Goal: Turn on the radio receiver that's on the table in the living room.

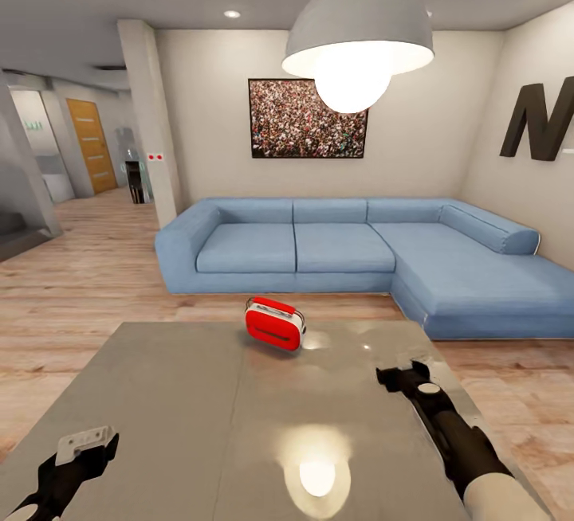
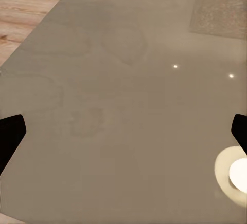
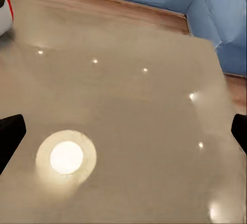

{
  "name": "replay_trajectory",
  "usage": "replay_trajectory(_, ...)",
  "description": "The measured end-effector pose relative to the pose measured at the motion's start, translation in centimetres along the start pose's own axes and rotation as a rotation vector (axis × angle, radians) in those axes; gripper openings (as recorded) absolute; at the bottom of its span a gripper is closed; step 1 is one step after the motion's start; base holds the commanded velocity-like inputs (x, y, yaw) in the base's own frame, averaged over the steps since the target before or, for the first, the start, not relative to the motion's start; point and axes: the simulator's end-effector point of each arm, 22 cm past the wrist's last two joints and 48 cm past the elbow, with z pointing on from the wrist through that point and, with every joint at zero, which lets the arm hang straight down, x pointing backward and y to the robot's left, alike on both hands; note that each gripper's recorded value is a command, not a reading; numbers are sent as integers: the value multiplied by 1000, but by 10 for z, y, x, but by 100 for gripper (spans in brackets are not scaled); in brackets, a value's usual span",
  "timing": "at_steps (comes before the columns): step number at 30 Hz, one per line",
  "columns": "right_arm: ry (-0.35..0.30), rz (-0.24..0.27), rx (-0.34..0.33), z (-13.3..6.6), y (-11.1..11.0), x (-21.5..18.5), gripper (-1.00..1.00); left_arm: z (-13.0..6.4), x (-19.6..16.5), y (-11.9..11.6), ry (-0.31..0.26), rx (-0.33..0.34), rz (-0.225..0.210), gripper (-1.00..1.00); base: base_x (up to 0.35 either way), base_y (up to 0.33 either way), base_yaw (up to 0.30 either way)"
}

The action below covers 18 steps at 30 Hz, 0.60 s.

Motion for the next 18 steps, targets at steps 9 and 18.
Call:
replay_trajectory(9, 59, 42, 58, 6, -45, -50, 100, -1, -10, -1, -21, 5, -2, 100, 14, 6, 0)
replay_trajectory(18, 62, 40, 33, 7, -36, -53, 100, -1, -14, -5, 7, 7, -3, 100, 255, 31, 0)
